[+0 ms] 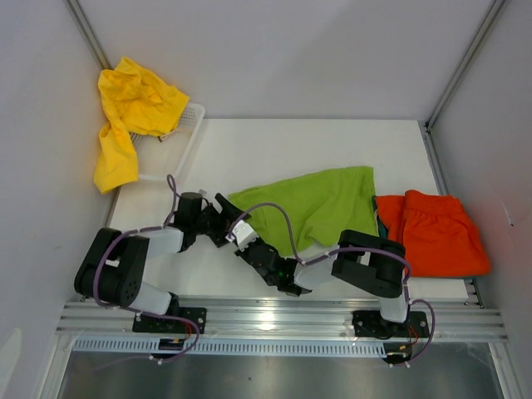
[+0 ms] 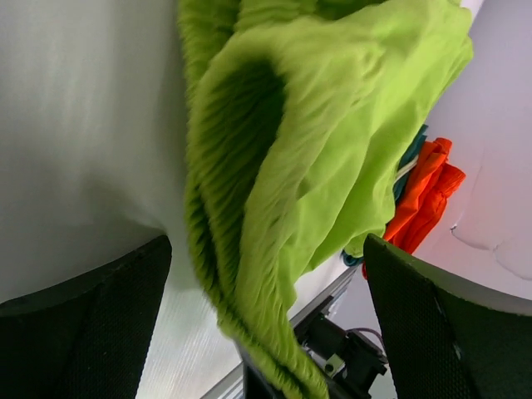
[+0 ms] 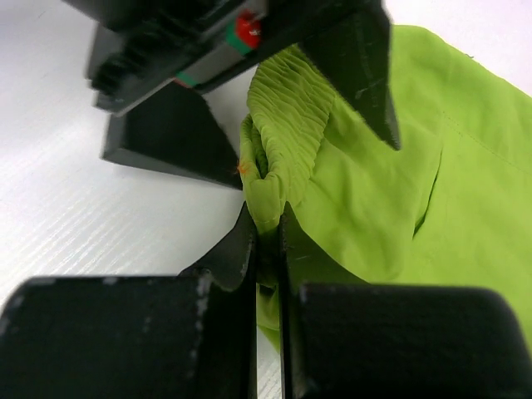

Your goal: Fold and stack the shorts

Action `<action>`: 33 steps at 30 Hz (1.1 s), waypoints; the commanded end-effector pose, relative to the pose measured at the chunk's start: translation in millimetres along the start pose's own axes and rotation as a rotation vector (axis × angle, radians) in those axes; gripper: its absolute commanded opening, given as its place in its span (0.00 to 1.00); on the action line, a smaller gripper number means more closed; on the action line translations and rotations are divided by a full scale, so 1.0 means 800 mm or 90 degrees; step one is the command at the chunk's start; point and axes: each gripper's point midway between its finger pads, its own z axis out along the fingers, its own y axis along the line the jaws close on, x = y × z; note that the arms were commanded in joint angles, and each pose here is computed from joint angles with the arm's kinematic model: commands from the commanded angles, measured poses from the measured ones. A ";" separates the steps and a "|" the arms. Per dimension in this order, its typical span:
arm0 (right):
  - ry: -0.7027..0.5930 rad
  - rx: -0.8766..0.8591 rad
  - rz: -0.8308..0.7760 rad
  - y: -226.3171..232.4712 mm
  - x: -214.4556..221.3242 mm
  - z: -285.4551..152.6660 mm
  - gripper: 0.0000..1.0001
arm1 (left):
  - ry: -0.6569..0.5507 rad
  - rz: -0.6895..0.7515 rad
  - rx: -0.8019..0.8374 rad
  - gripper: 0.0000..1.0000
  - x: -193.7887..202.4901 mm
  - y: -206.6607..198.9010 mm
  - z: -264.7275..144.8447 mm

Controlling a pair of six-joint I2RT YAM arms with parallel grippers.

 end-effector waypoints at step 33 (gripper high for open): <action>-0.060 0.011 0.044 0.000 -0.039 -0.011 0.00 | -0.004 0.039 0.154 0.23 -0.013 -0.069 0.009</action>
